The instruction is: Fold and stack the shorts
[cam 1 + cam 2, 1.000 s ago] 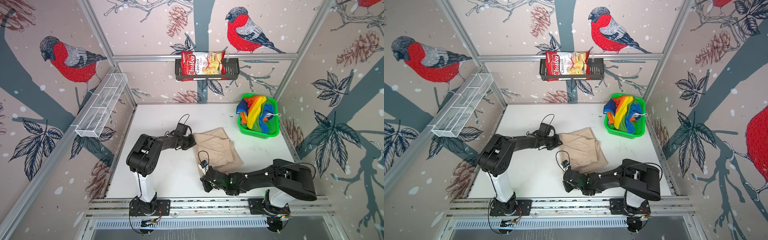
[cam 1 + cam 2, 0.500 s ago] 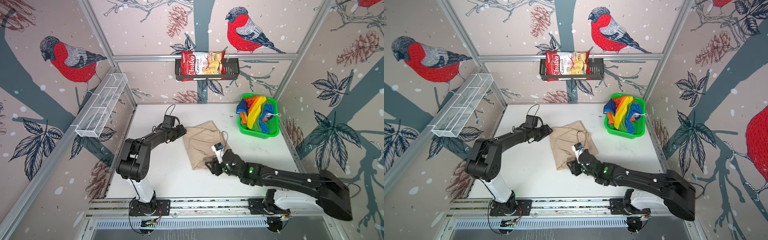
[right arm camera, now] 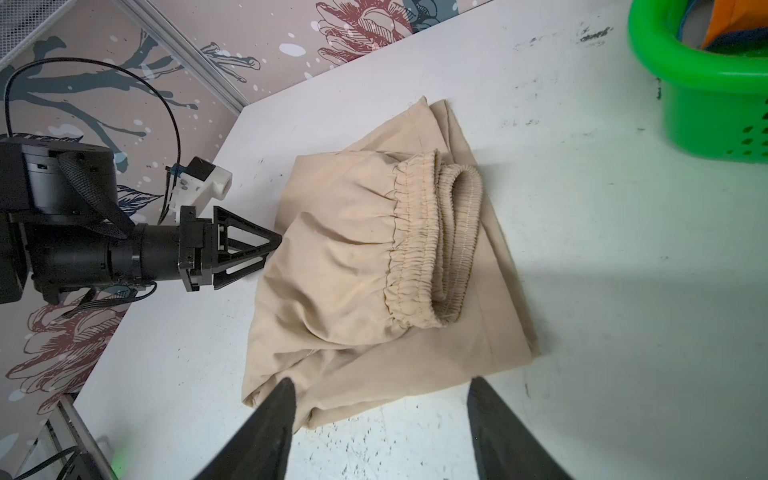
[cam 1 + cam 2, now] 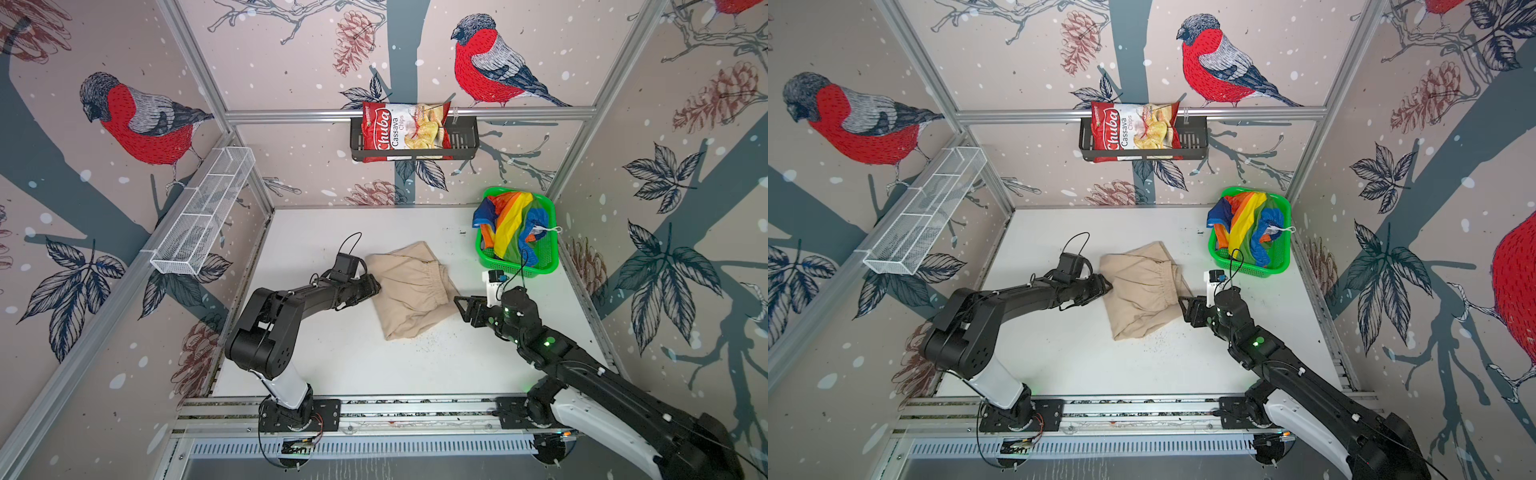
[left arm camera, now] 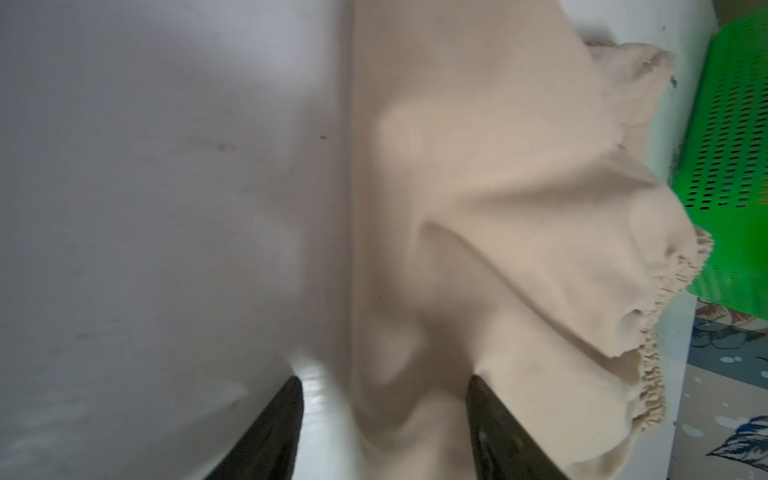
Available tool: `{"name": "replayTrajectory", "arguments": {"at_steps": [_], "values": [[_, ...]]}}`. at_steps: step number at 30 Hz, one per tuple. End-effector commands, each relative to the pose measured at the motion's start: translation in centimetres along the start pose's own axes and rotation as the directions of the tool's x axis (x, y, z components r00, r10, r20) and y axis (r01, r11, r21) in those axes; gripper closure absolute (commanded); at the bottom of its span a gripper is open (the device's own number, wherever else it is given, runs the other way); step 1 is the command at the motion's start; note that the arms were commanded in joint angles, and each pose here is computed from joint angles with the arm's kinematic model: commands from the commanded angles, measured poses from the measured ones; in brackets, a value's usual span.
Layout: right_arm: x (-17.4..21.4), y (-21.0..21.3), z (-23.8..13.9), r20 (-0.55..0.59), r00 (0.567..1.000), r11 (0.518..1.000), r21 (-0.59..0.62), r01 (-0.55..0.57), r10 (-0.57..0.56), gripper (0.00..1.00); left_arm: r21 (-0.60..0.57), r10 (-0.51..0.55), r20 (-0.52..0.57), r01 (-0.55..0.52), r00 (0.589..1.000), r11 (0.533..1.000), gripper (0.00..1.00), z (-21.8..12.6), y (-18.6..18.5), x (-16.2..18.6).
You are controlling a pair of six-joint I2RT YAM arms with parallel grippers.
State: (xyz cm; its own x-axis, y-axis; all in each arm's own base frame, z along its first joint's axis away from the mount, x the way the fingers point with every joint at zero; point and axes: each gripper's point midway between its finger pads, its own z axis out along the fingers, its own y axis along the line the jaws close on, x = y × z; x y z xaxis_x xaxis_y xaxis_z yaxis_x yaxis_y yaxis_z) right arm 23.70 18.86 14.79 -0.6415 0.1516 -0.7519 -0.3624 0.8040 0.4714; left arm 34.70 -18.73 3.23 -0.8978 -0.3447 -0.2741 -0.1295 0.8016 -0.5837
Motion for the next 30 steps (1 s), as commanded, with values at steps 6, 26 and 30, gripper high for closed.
{"name": "replayTrajectory", "arguments": {"at_steps": [6, 26, 30], "values": [[0.4, -0.3, -0.2, -0.011, 1.0, 0.999, -0.021, -0.026, 0.026, 0.34, -0.111, -0.063, -0.058, 0.056, 0.996, 0.992, 1.0, 2.2, 2.3, 1.7], [2.1, -3.4, 0.6, -0.03, 0.999, 0.998, 0.051, -0.042, 0.044, 0.34, -0.786, 0.126, 0.051, -0.038, 0.991, 0.618, 1.0, -8.6, 12.1, -22.5], [2.1, -3.7, 1.6, -0.05, 0.997, 0.997, 0.049, -0.055, 0.057, 0.34, -0.875, 0.161, 0.021, -0.06, 0.987, 0.481, 1.0, -10.5, 14.6, -25.9]]}}
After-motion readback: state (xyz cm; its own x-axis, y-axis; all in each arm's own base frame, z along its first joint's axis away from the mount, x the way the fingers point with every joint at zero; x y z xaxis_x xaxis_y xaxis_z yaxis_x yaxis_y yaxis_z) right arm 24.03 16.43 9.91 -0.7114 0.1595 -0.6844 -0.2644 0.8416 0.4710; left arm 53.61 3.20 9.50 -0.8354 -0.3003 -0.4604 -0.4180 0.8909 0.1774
